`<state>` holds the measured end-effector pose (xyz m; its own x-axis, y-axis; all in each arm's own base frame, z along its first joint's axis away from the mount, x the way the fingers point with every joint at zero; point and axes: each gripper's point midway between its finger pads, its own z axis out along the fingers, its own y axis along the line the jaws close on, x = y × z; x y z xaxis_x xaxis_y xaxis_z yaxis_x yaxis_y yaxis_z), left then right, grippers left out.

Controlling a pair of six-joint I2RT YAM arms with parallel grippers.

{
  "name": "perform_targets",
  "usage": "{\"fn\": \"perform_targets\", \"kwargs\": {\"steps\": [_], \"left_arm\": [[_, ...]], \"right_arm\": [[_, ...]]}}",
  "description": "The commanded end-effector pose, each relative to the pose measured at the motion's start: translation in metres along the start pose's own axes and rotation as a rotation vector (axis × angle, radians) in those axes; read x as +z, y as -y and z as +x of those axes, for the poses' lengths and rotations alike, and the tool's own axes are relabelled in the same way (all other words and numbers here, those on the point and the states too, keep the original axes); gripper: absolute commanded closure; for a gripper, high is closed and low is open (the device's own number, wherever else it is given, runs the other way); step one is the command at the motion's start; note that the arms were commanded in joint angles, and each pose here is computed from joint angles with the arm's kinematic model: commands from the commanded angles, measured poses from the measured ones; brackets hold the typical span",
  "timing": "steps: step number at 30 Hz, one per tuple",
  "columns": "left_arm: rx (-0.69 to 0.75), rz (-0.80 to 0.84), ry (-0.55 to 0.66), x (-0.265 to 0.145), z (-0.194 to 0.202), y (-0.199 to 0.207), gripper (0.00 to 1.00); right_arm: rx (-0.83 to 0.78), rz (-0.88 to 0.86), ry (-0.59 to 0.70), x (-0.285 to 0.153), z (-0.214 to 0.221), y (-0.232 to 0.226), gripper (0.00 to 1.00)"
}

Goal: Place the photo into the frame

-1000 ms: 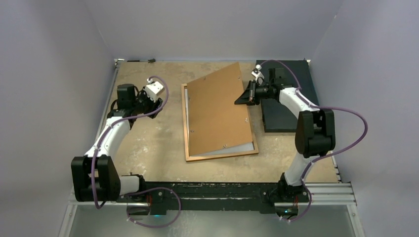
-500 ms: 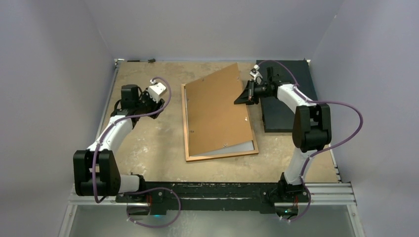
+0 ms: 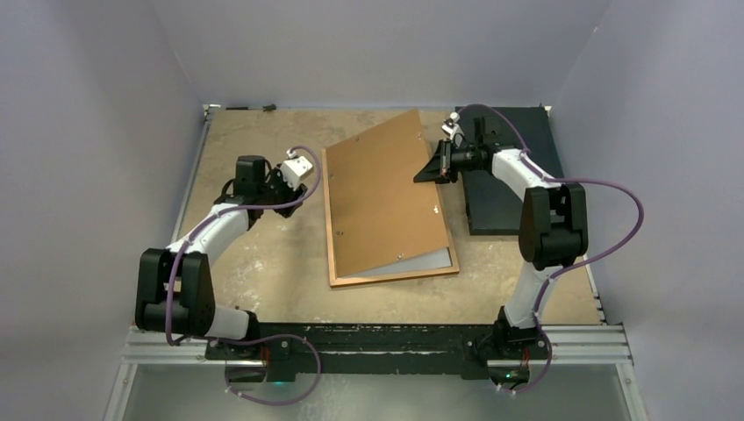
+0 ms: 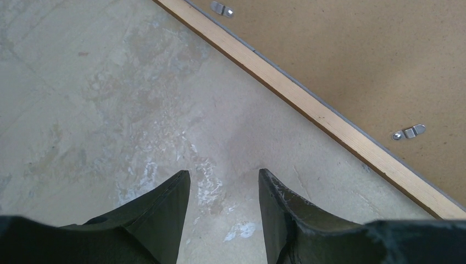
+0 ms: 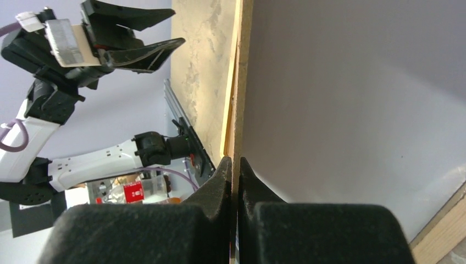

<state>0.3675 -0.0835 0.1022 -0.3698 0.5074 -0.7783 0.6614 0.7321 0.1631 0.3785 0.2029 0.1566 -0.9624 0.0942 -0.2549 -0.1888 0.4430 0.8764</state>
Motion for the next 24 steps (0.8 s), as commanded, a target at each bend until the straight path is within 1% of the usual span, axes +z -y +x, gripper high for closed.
{"fn": "perform_targets", "kwargs": {"steps": [1,6,11,15,20,24], "left_arm": [[0.033,-0.015,0.014,0.007,-0.002,0.000,0.53],[0.023,-0.011,0.014,0.012,0.001,0.003,0.53],[0.024,-0.010,0.020,0.015,0.002,0.006,0.54],[0.021,-0.007,0.019,0.016,0.005,0.009,0.55],[0.023,0.009,0.015,0.017,0.009,0.016,0.56],[0.036,-0.003,0.043,0.021,0.003,0.015,0.56]], "right_arm": [[-0.092,-0.100,0.017,-0.006,-0.009,-0.028,1.00],[-0.089,-0.085,0.009,-0.007,-0.010,-0.029,1.00],[-0.036,-0.064,-0.012,-0.005,-0.003,-0.020,1.00],[-0.035,-0.037,-0.005,-0.004,-0.009,-0.017,1.00],[-0.041,-0.049,-0.008,-0.004,-0.015,-0.022,1.00],[-0.028,-0.037,-0.001,-0.002,-0.016,-0.016,1.00]]}}
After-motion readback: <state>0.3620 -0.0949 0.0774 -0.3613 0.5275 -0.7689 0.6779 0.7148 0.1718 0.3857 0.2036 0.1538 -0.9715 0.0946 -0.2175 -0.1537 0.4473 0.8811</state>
